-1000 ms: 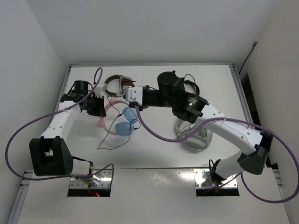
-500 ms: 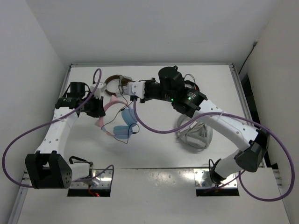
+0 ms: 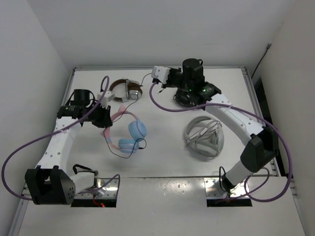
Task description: Wrap the headphones
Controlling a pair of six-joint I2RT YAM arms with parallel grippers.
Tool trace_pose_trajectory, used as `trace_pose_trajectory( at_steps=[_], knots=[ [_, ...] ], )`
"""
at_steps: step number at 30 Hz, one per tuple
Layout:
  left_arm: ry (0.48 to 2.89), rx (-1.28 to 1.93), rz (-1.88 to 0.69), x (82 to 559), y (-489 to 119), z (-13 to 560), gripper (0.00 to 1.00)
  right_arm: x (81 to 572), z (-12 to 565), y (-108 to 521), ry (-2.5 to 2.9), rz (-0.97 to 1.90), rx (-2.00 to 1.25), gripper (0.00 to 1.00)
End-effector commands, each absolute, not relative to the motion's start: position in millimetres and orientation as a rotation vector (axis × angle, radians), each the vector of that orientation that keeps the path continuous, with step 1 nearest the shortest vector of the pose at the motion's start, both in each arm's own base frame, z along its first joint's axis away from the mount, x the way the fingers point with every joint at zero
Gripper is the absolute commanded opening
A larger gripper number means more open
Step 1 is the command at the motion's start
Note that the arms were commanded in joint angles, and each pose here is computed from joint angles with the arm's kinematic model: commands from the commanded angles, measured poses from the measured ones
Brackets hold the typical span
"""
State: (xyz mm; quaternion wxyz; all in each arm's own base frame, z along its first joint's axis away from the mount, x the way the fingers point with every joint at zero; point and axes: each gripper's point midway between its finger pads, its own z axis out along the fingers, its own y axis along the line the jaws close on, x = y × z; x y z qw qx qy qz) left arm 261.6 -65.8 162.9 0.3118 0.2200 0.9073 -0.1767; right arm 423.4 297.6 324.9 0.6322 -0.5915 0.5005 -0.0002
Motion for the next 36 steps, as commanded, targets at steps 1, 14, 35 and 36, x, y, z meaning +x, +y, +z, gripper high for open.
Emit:
trace_pose_trajectory(
  at_steps=[1, 14, 35, 36],
  knots=[
    [2.268, 0.598, -0.531, 265.7, -81.5, 202.9, 0.0, 433.6, 315.6, 288.8, 1.14, 0.01, -1.336, 0.0],
    [2.139, 0.192, -0.526, 301.3, -49.9, 271.4, 0.0, 425.6, 230.6, 233.0, 1.445, 0.131, -1.24, 0.0],
    [1.831, -0.427, -0.603, 339.3, 22.5, 347.0, 0.0, 302.5, 136.4, 254.7, 1.687, 0.451, -1.374, 0.0],
    [1.813, -0.474, -0.601, 340.9, 28.0, 349.3, 0.0, 293.1, 128.8, 257.8, 1.697, 0.467, -1.401, 0.0]
  ],
)
